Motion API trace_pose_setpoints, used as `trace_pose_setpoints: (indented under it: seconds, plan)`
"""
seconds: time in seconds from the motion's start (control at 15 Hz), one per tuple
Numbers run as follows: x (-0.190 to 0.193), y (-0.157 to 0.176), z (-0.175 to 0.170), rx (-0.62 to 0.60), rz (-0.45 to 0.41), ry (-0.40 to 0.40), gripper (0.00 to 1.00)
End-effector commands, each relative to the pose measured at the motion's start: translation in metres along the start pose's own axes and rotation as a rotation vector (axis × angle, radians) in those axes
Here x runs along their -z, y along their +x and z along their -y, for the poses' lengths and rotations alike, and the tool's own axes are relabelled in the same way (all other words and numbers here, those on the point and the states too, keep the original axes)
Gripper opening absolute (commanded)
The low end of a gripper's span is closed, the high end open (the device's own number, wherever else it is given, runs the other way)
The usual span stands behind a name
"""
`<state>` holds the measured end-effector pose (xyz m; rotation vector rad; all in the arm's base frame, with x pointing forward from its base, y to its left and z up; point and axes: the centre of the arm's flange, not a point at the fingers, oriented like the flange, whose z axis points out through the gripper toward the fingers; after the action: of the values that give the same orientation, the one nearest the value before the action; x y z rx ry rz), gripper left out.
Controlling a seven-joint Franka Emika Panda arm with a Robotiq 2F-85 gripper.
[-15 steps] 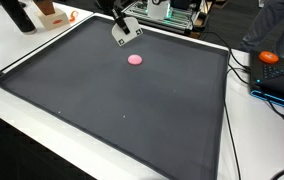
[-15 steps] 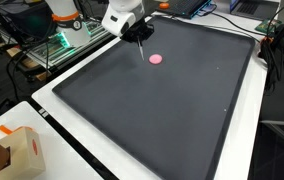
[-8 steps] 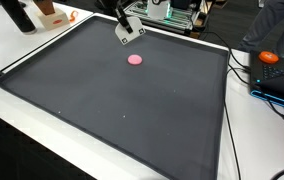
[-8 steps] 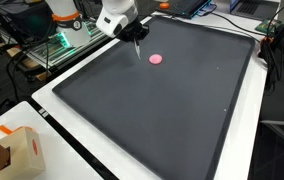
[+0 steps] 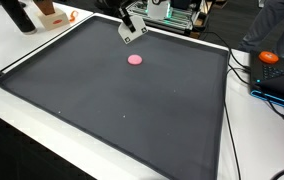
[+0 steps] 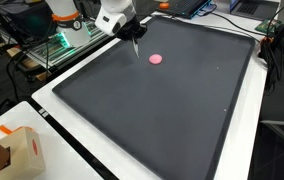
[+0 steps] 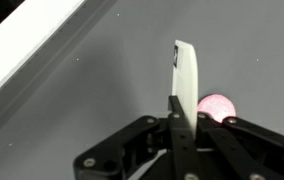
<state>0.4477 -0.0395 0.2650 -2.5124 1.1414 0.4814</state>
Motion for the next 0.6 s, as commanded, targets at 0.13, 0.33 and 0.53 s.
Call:
trace_pose_setpoints:
  seconds: [0.13,0.33,0.53]
  plan:
    - [-0.004,-0.019,-0.001,0.1,-0.026,-0.026,0.01]
    - [-0.004,-0.027,0.003,0.177,-0.028,-0.038,0.01]
    - [-0.002,-0.034,0.008,0.265,-0.055,-0.073,0.01]
